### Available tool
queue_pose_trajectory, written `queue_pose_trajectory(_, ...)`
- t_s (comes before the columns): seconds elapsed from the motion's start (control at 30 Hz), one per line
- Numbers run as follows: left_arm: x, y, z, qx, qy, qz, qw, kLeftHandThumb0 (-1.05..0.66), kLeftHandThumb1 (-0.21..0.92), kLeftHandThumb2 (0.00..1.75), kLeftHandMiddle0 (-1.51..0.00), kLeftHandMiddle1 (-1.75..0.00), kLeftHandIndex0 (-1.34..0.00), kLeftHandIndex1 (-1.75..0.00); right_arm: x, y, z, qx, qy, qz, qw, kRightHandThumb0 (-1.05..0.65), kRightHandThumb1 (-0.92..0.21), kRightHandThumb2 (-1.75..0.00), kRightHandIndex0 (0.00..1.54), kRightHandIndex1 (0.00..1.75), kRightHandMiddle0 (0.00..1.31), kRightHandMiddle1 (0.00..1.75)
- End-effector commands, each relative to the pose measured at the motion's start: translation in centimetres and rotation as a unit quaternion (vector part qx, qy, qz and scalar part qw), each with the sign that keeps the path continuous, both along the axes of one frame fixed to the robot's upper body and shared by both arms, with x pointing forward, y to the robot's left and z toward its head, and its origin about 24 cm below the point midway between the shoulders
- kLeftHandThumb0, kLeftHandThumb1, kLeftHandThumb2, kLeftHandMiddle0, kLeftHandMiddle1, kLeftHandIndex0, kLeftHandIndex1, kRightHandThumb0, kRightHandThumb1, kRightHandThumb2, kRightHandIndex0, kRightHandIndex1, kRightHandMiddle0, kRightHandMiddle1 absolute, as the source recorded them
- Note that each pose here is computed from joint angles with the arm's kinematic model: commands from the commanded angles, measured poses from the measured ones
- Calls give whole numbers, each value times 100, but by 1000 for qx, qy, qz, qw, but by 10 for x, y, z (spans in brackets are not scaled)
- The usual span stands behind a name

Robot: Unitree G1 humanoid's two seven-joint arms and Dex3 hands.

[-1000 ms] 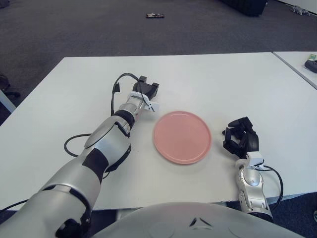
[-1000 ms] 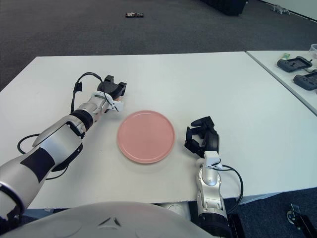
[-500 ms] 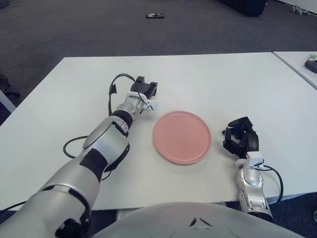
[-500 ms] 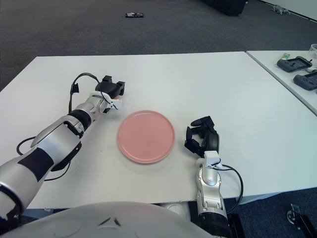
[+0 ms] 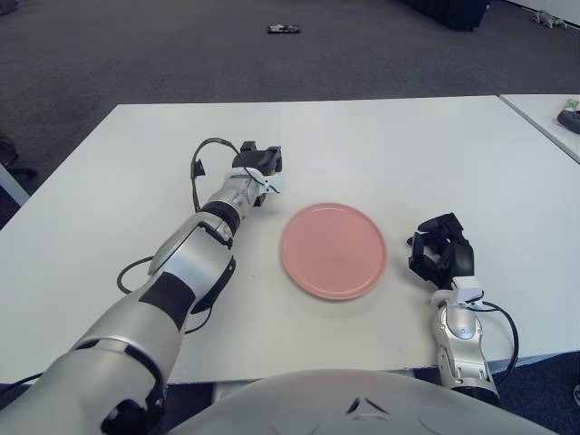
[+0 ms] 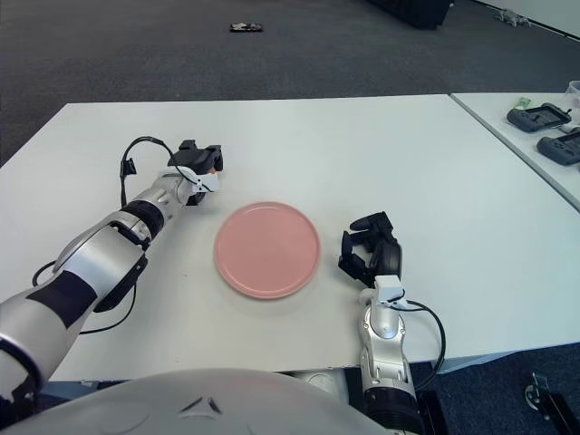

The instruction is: Put the apple into the plate.

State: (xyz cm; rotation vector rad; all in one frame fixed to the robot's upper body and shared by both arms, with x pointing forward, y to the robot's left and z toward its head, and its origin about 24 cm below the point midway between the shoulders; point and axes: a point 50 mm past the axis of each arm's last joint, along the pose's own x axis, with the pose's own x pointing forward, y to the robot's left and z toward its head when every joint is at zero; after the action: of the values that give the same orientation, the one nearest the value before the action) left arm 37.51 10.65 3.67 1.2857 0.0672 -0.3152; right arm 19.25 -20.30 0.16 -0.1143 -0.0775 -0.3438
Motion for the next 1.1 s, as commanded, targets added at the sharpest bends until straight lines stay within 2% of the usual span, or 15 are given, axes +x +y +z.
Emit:
queue_pose_trajectory(0.0, 6, 0, 11, -32, -1, 5, 999, 0, -10, 175, -97, -162, -69, -175, 3, -2, 0, -5, 4, 0, 1000, -40, -60, -97, 58, 145, 39, 175)
queue_pose_trajectory(0.4, 13, 2, 25, -109, 15, 18, 994, 0, -10, 175, -97, -162, -70, -175, 5, -1, 0, -3, -4, 7, 1000, -40, -58, -99, 59, 144, 40, 175)
queue_pose_trajectory(0.57, 17, 2, 35, -136, 8, 10, 991, 0, -11, 175, -97, -160, -70, -175, 6, -1, 0, -6, -1, 6, 1000, -40, -59, -98, 58, 143, 40, 175)
queue_pose_trajectory(1.07, 20, -2, 48, -206, -13, -7, 979, 0, -10, 175, -97, -161, -70, -175, 8, 0, 1, -8, -1, 4, 1000, -40, -57, -100, 59, 147, 41, 175)
